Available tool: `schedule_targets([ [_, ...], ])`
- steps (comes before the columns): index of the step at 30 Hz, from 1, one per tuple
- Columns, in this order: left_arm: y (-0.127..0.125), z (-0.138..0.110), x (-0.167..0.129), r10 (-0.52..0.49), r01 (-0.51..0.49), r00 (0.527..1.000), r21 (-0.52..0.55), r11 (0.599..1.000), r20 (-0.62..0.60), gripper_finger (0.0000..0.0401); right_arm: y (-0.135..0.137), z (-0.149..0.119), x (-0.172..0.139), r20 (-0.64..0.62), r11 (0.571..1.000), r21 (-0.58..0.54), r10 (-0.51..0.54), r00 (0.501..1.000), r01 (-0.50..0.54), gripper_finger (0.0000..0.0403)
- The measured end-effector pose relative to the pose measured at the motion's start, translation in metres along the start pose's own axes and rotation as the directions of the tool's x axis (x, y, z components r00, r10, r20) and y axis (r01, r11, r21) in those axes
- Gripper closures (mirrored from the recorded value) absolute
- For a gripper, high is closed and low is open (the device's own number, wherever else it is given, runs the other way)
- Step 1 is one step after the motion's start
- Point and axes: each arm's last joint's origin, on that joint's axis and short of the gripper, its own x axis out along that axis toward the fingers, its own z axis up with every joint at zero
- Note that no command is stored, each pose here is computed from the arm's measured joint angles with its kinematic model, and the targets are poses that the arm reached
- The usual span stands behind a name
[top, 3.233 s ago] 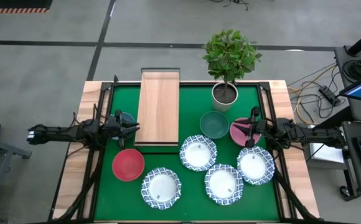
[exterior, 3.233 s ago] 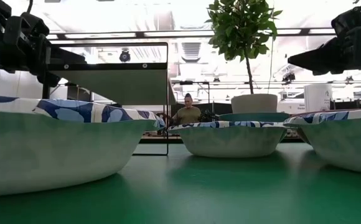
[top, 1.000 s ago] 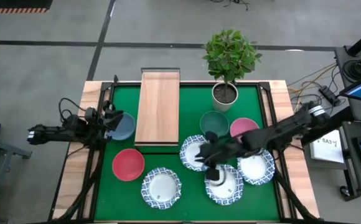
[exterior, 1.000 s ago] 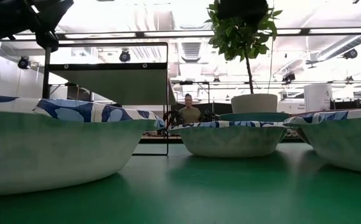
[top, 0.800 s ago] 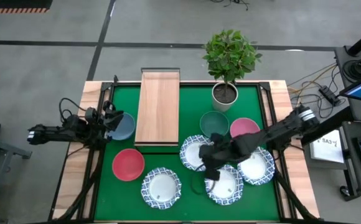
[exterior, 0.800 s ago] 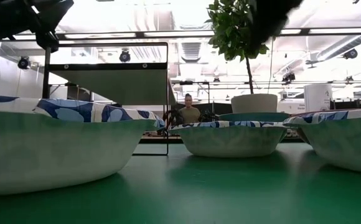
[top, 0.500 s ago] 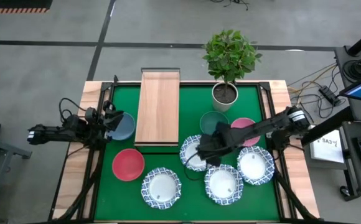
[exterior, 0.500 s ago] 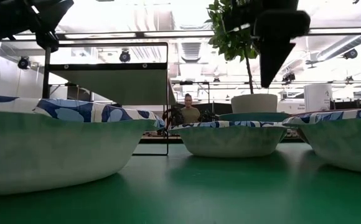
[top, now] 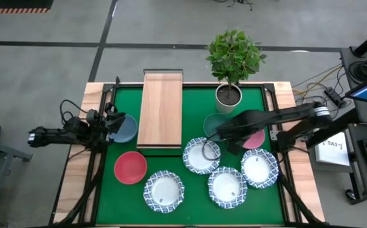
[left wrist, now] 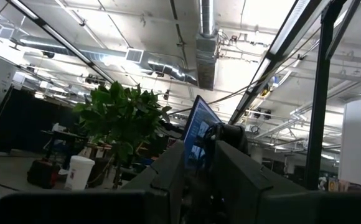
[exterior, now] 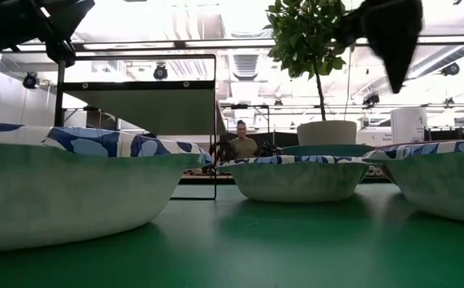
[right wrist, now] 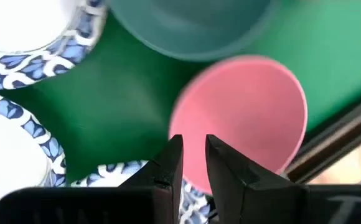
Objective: Place and stack bowls onto a shelf
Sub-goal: Put the pink bowl on the shelf
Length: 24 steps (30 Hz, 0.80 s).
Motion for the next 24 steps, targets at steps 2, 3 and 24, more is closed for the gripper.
schedule_targets([
  [2,0.0,0.0,0.0,0.0,0.0,1.0,0.0,1.0,0.001,0.0326,-0.01,-0.011,-0.003,0.053,0.998,0.063,0.021,0.998,-0.024,0.0344],
  [3,0.0,0.0,0.0,0.0,0.0,1.0,0.0,1.0,0.0,0.0327,-0.014,-0.014,-0.005,0.09,0.993,0.104,0.039,0.995,-0.048,0.0344],
  [24,0.0,0.0,0.0,0.001,-0.001,1.0,0.0,1.0,0.0,0.0326,-0.013,-0.026,0.056,0.132,0.957,0.256,0.104,0.986,-0.135,0.0227],
])
